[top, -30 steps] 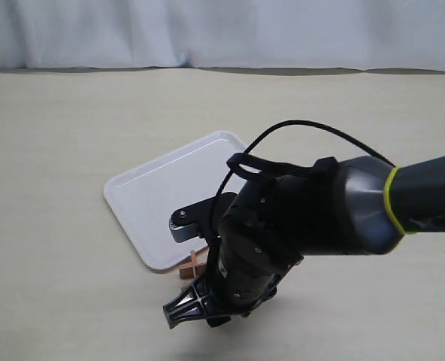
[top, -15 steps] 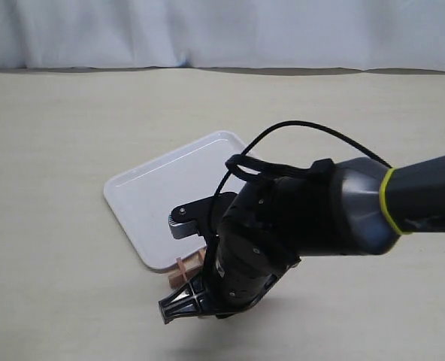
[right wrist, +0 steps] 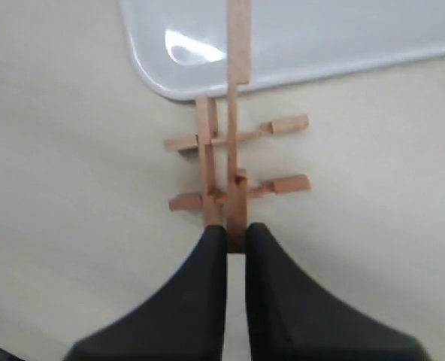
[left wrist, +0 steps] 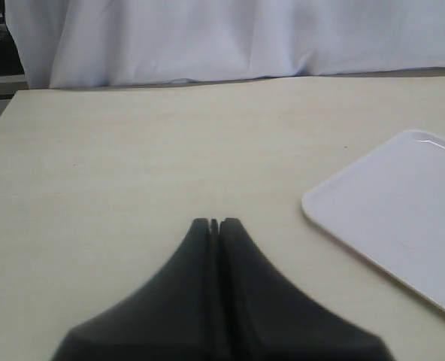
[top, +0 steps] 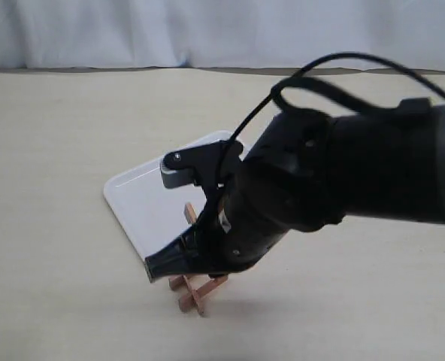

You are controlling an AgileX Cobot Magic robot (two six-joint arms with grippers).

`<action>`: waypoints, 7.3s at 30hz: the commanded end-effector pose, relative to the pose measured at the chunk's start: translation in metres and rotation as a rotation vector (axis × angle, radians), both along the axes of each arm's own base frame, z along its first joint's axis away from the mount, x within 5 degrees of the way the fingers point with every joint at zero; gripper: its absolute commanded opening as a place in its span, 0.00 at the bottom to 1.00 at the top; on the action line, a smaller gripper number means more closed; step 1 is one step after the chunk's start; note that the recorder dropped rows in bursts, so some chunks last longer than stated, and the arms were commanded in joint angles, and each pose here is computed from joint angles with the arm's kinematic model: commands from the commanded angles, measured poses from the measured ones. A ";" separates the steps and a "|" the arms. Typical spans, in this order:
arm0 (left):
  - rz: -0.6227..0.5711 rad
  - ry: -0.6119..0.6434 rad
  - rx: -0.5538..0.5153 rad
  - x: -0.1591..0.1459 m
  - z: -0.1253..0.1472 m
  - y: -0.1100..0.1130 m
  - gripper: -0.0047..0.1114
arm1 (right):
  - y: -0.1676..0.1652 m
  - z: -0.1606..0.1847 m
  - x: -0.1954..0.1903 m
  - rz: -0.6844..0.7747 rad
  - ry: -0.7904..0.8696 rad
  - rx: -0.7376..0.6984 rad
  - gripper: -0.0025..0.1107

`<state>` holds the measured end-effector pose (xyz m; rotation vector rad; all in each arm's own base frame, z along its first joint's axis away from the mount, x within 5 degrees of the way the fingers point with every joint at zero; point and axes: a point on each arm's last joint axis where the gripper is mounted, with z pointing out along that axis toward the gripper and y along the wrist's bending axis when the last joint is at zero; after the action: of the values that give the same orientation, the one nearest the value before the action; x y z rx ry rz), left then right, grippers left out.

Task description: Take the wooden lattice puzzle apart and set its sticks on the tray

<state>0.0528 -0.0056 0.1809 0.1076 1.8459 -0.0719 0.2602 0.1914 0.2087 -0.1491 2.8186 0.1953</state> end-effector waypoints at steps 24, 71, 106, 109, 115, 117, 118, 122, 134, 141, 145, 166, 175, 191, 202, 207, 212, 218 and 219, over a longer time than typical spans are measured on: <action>-0.003 -0.013 0.004 0.000 0.001 0.000 0.04 | -0.057 -0.067 0.164 -0.058 -0.110 -0.230 0.40; -0.003 -0.013 0.004 0.000 0.001 0.000 0.04 | 0.034 -0.075 -0.021 0.280 0.072 -0.111 0.43; -0.003 -0.013 0.004 0.000 0.001 0.000 0.04 | 0.022 -0.032 -0.013 0.200 -0.096 -0.154 0.06; -0.003 -0.013 0.004 0.000 0.001 0.000 0.04 | 0.022 -0.012 -0.008 0.229 -0.166 -0.147 0.06; -0.003 -0.013 0.004 0.000 0.001 0.000 0.04 | 0.011 0.005 0.031 0.153 -0.246 -0.131 0.06; -0.003 -0.013 0.004 0.000 0.001 0.000 0.04 | 0.005 0.002 0.048 0.110 -0.247 -0.133 0.06; -0.003 -0.013 0.004 0.000 0.001 0.000 0.04 | 0.001 -0.001 0.058 0.092 -0.249 -0.132 0.06; -0.003 -0.013 0.004 0.000 0.001 0.000 0.04 | -0.013 -0.020 0.088 0.026 -0.242 -0.128 0.06; -0.003 -0.013 0.004 0.000 0.001 0.000 0.04 | -0.023 -0.069 0.118 -0.014 -0.201 -0.134 0.37; -0.003 -0.013 0.004 0.000 0.001 0.000 0.04 | -0.028 -0.029 0.107 -0.054 -0.210 -0.132 0.53; -0.003 -0.013 0.004 0.000 0.001 0.000 0.04 | -0.034 -0.004 0.092 -0.006 -0.160 -0.160 0.54; -0.003 -0.013 0.004 0.000 0.001 0.000 0.04 | -0.002 -0.028 0.004 0.927 0.114 -0.023 0.54; -0.003 -0.013 0.004 0.000 0.001 0.000 0.04 | 0.029 -0.041 -0.006 1.346 -0.079 -0.365 0.54; -0.003 -0.013 0.004 0.000 0.001 0.000 0.04 | 0.029 -0.073 0.005 1.415 -0.052 -0.455 0.44; -0.003 -0.013 0.004 0.000 0.001 0.000 0.04 | 0.030 -0.088 0.010 1.443 -0.060 -0.500 0.28; -0.003 -0.013 0.004 0.000 0.001 0.000 0.04 | 0.033 -0.090 0.013 1.405 -0.091 -0.488 0.06; -0.003 -0.013 0.004 0.000 0.001 0.000 0.04 | 0.034 -0.072 0.003 1.389 -0.069 -0.489 0.06; -0.003 -0.013 0.004 0.000 0.001 0.000 0.04 | 0.034 -0.017 -0.005 1.361 -0.252 -0.474 0.06; -0.003 -0.013 0.004 0.000 0.001 0.000 0.04 | 0.034 -0.007 -0.005 1.355 -0.308 -0.473 0.06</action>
<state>0.0528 -0.0056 0.1809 0.1076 1.8459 -0.0719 0.2576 0.2260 0.1771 -2.0014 2.0090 -0.2090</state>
